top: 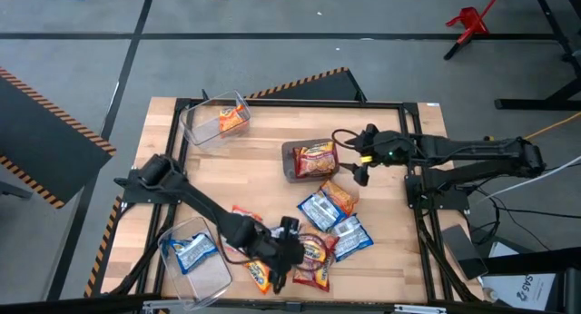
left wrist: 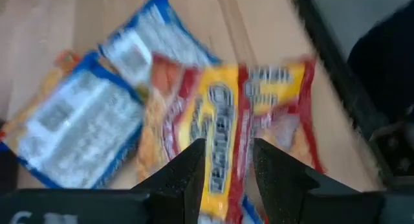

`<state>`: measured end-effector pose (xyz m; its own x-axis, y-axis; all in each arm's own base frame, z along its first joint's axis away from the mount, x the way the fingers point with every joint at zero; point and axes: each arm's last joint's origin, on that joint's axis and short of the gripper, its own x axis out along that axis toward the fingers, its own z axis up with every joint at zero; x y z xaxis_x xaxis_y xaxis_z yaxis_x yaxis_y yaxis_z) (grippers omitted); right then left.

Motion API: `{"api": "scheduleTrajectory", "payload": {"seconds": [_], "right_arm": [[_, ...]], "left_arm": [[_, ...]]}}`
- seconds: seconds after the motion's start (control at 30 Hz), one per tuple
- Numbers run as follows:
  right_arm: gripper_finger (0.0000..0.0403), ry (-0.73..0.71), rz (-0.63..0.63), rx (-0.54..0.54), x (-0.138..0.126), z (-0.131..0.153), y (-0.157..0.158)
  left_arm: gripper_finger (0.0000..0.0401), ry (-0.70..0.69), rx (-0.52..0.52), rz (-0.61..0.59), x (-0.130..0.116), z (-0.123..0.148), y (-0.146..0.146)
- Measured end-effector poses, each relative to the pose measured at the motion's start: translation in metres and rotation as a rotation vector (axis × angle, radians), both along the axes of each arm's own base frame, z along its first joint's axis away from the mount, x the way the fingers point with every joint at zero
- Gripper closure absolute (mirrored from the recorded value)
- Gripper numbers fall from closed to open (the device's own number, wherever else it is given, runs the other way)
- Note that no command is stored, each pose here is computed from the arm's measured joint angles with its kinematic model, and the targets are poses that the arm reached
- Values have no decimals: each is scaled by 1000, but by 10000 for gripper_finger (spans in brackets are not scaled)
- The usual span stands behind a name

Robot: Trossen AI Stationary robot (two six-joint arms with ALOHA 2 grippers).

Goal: Sort Maruchan noodles
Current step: Put the red noodle pack into the black bin

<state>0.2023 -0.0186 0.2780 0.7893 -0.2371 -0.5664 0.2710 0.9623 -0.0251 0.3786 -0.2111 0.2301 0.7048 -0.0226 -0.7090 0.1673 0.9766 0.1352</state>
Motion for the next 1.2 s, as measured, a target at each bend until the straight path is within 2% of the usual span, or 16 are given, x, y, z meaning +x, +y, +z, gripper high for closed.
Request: {"api": "scheduleTrajectory", "payload": {"seconds": [0.1,0.23,0.4,0.5,0.63,0.7,0.93,1.07,1.2], "right_arm": [[59,7,17,11,0,-1,1],[59,17,29,-2,0,-1,0],[59,36,32,-5,-1,-3,1],[59,41,32,-4,-1,-3,1],[59,50,33,-4,-2,-4,1],[59,53,35,-7,-2,-4,1],[59,61,49,-25,-2,-4,1],[59,62,48,-24,-2,-5,1],[59,71,43,-16,-3,-5,1]], "left_arm": [[277,35,9,-6,4,-15,-2],[277,37,20,11,6,-19,0],[277,85,-79,22,14,-24,10],[277,67,-113,15,17,-26,7],[277,37,-42,98,15,-34,0],[277,57,-13,93,11,-38,-2],[277,84,-68,16,11,-42,-10],[277,90,-102,39,9,-43,-13],[277,94,-88,71,9,-47,-14]]}}
